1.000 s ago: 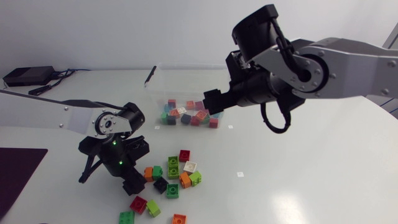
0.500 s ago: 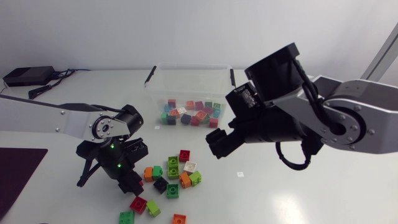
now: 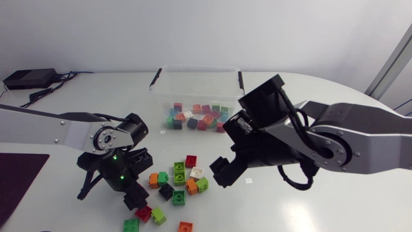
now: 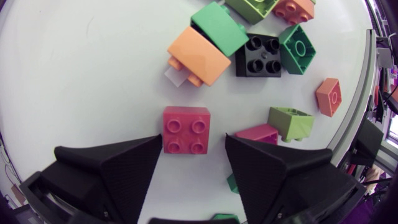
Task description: Place the duplo bricks in the container
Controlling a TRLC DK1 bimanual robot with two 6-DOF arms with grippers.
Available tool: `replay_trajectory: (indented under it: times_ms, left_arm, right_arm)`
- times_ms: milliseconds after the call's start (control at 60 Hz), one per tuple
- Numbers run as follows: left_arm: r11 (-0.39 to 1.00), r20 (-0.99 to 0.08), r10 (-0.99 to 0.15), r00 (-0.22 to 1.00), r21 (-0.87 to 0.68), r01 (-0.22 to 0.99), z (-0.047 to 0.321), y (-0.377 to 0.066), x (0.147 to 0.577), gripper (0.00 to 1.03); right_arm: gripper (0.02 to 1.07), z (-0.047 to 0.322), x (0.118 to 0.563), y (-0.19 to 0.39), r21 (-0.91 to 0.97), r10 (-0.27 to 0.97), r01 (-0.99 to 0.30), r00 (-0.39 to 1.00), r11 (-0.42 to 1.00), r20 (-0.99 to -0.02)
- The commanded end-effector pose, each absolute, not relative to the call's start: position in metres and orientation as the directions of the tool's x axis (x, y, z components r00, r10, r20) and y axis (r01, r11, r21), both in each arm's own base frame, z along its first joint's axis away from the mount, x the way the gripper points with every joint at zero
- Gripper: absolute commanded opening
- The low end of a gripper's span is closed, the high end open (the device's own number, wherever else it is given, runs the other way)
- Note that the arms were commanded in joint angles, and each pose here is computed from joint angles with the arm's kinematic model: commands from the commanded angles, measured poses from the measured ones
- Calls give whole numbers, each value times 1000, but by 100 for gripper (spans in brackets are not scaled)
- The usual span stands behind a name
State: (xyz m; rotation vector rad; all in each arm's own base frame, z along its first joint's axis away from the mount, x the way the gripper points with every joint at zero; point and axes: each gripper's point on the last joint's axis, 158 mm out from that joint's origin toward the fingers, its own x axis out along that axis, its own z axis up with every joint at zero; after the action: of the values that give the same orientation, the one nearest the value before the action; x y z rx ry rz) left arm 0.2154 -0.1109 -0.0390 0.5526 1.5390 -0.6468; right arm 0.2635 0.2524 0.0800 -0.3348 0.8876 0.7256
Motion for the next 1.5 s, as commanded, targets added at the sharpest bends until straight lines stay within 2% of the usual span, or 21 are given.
replay_trajectory:
  times_ms: [0,150,317,417,583,633,1000,1167,1483]
  left_arm:
    - [735,-996,-25,-91,-80,673,-46,-111,209,87]
    - [733,-996,-26,-81,-75,676,-46,-112,213,84]
    - [733,-997,-33,-64,-68,676,-47,-112,218,60]
    - [732,-998,-35,-59,-66,678,-47,-112,219,57]
    - [734,-998,-44,-41,-60,677,-44,-111,223,35]
    - [736,-998,-47,-35,-58,675,-43,-110,224,24]
    - [727,-998,-62,7,-41,686,-12,-101,226,23]
    - [733,-992,-91,88,-7,680,14,-99,241,23]
    - [758,-956,-137,258,66,649,62,-96,269,23]
  right_arm:
    - [101,67,257,250,16,421,-712,396,702,-816]
    - [101,69,257,250,13,422,-712,401,702,-813]
    - [101,70,258,251,12,423,-713,402,701,-812]
    - [101,68,257,252,9,423,-720,397,694,-815]
    - [101,65,254,254,9,420,-726,389,688,-820]
    - [101,64,253,255,10,421,-730,384,684,-822]
    - [101,32,243,253,29,335,-720,286,693,-898]
    - [101,6,237,257,-9,248,-726,247,687,-937]
    - [101,-6,242,268,-27,174,-706,211,708,-962]
